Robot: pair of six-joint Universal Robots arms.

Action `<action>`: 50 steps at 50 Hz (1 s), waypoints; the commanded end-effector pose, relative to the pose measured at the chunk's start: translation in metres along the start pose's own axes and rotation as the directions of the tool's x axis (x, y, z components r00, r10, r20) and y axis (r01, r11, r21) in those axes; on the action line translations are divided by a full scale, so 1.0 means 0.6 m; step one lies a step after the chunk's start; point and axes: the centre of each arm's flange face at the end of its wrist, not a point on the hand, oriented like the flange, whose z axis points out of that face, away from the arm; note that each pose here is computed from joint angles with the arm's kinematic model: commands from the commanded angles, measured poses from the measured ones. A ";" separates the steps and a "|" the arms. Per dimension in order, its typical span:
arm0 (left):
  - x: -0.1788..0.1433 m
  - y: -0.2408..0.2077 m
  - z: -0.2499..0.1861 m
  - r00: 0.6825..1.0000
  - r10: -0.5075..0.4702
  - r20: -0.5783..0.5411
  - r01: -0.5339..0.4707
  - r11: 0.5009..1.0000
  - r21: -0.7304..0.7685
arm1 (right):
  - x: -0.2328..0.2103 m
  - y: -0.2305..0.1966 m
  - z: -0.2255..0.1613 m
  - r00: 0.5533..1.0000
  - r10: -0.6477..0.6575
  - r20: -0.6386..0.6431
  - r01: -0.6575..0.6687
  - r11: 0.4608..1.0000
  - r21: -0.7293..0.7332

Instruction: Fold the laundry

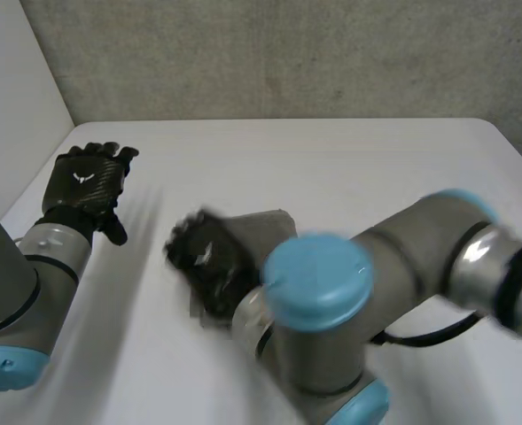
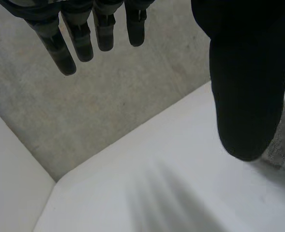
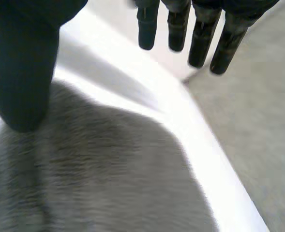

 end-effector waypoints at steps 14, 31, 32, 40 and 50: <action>0.189 -0.033 0.011 0.905 -0.272 -0.328 0.230 0.960 -0.160 | 0.209 0.109 -0.033 0.816 0.503 -0.286 -0.570 0.784 -0.246; 0.179 0.086 0.005 0.965 -0.216 -0.148 0.146 0.914 -0.379 | 0.151 0.157 0.017 0.823 0.551 -0.139 -0.567 0.776 -0.277; 0.180 0.090 0.003 0.967 -0.206 -0.152 0.135 0.914 -0.384 | 0.151 0.157 0.017 0.823 0.551 -0.139 -0.567 0.776 -0.277; 0.182 0.103 0.002 0.976 -0.110 -0.188 0.038 0.935 -0.351 | 0.141 0.167 0.028 0.834 0.535 -0.135 -0.551 0.791 -0.265; 0.157 0.007 -0.001 0.980 -0.097 -0.176 0.065 0.983 -0.174 | 0.227 0.059 -0.007 0.842 0.480 -0.245 -0.511 0.855 -0.082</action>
